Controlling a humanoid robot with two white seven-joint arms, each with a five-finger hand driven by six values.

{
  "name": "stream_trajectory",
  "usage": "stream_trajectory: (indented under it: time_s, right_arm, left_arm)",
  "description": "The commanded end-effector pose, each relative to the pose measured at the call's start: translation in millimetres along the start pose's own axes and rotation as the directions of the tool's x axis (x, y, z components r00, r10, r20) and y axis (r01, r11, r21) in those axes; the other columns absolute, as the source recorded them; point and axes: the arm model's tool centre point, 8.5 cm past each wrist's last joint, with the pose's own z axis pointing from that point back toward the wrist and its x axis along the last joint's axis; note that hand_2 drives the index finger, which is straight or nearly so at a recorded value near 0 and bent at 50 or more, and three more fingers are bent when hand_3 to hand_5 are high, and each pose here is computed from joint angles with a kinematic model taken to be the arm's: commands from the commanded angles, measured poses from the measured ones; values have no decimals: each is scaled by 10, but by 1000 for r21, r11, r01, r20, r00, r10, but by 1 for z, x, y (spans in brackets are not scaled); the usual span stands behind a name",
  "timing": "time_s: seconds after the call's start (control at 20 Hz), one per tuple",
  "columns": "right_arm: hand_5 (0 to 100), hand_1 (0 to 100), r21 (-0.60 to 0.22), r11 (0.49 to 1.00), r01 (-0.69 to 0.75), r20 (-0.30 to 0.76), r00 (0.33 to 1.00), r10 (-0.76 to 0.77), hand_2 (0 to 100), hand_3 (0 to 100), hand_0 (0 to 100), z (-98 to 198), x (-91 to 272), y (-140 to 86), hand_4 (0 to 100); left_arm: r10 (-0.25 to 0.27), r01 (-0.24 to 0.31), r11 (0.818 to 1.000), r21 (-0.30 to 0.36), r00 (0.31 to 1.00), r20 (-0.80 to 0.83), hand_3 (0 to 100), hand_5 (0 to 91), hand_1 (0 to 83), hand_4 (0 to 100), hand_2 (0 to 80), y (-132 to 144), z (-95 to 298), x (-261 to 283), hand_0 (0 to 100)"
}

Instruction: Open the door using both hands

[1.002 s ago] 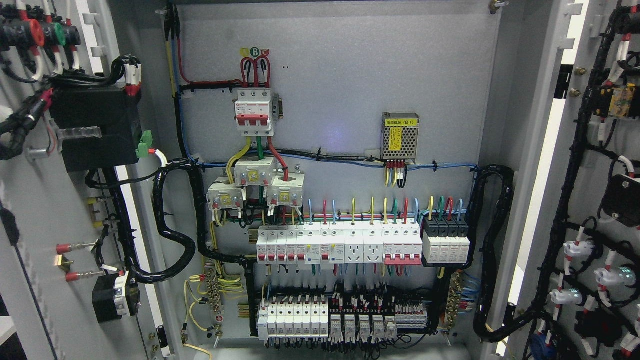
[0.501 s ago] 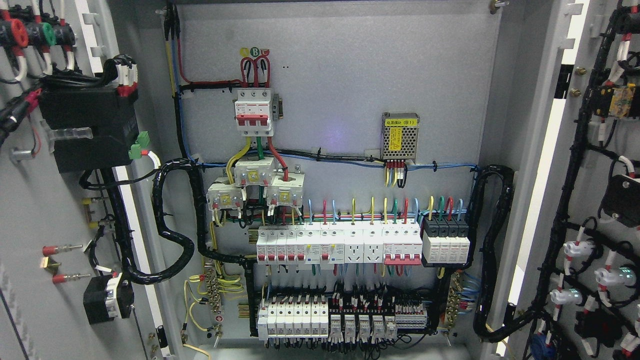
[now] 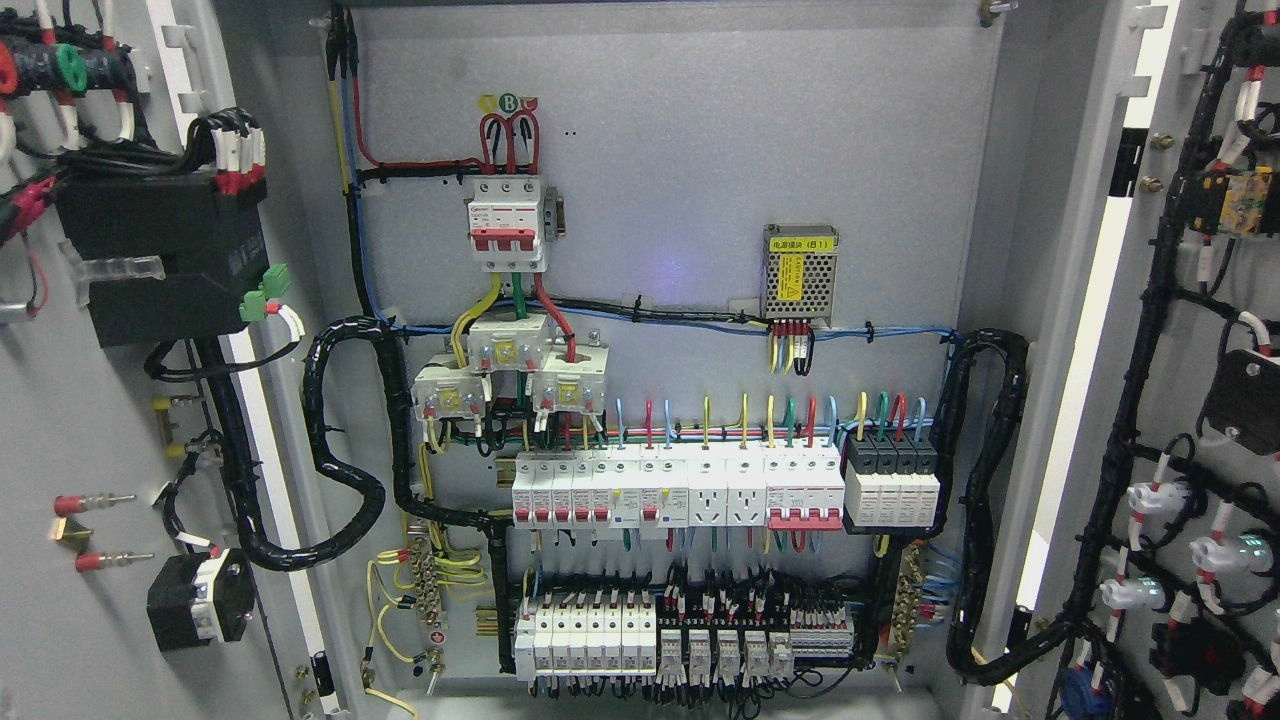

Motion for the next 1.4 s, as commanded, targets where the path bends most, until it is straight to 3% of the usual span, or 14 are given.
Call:
stream_trajectory:
  time_s: [0.0, 0.4, 0.7, 1.15, 1.35]
  right_arm:
    - [0, 0, 15, 1000, -2, 7, 1000, 2, 0, 0, 0, -10, 0, 4, 0]
    - [0, 0, -78, 997, 3, 0, 1000, -3, 0, 0, 0, 7, -4, -23, 0]
    - [0, 0, -303, 953, 24, -9, 1000, -28, 0, 0, 0, 48, -15, -60, 0]
    - [0, 0, -398, 918, 0, -27, 1000, -12, 0, 0, 0, 90, -23, -80, 0]
    - [0, 0, -486, 874, 6, -23, 1000, -20, 0, 0, 0, 112, -34, -84, 0]
  left_arm:
    - [0, 0, 1000, 0, 1000, 0, 0, 0, 0, 30, 0, 0, 0, 0, 0]
    - [0, 0, 1000, 0, 1000, 0, 0, 0, 0, 30, 0, 0, 0, 0, 0]
    - [0, 0, 1000, 0, 1000, -1, 0, 0, 0, 29, 0, 0, 0, 0, 0]
    - [-6, 6, 1000, 3, 1000, 13, 0, 0, 0, 30, 0, 1, 0, 3, 0]
    - [-60, 59, 998, 9, 983, 176, 0, 0, 0, 30, 0, 1, 0, 28, 0]
